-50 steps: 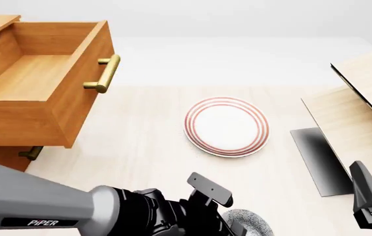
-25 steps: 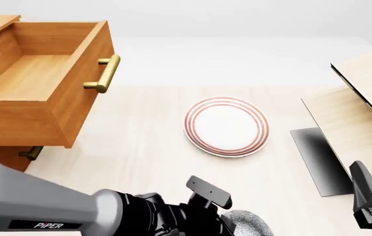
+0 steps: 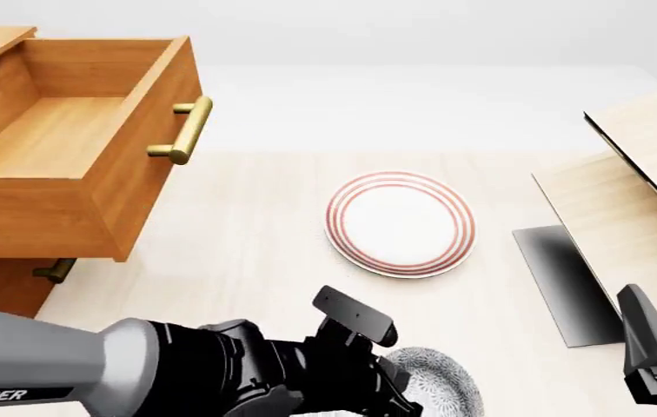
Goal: Open the top drawer of the cabinet and put the bowl in it.
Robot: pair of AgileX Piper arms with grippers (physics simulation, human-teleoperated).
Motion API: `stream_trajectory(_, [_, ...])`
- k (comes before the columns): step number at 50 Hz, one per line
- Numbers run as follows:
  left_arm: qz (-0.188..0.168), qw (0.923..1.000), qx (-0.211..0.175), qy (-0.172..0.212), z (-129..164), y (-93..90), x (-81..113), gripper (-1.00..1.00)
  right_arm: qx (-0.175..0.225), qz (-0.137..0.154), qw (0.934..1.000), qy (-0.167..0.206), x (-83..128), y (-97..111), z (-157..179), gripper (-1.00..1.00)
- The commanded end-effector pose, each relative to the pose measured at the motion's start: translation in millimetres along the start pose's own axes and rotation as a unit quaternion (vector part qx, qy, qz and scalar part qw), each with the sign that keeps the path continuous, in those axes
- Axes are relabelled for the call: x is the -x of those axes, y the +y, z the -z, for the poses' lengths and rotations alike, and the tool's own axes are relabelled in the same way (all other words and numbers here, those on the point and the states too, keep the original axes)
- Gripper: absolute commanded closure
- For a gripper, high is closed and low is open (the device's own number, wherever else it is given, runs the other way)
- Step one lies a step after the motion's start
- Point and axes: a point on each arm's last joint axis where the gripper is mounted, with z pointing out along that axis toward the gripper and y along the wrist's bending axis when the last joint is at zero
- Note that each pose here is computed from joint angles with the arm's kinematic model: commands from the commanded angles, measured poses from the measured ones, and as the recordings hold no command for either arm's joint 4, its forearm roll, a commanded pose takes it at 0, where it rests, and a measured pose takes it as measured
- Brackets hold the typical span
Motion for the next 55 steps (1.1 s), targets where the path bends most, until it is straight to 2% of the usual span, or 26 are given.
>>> stream_trajectory(1, [0.005, 0.9998, -0.006, -0.019, 15.6, -4.6, 14.3, 1.00, 0.000, 0.000, 1.0000, -0.001, -0.2, 0.0, 0.2, -1.00])
stream_trajectory(25, [0.022, 0.9992, 0.011, -0.030, 41.4, 0.1, 45.0, 1.00, 0.000, 0.000, 1.0000, -0.001, -0.2, 0.0, 0.2, -1.00])
stream_trajectory(35, [0.023, 0.9987, 0.020, -0.042, 57.0, 2.8, 63.8, 1.00, 0.000, 0.000, 1.0000, -0.001, -0.2, 0.0, 0.2, -1.00])
stream_trajectory(55, [0.026, 0.9957, 0.048, -0.075, 103.1, 16.6, 103.7, 1.00, 0.000, 0.000, 1.0000, -0.001, -0.2, 0.0, 0.2, -1.00])
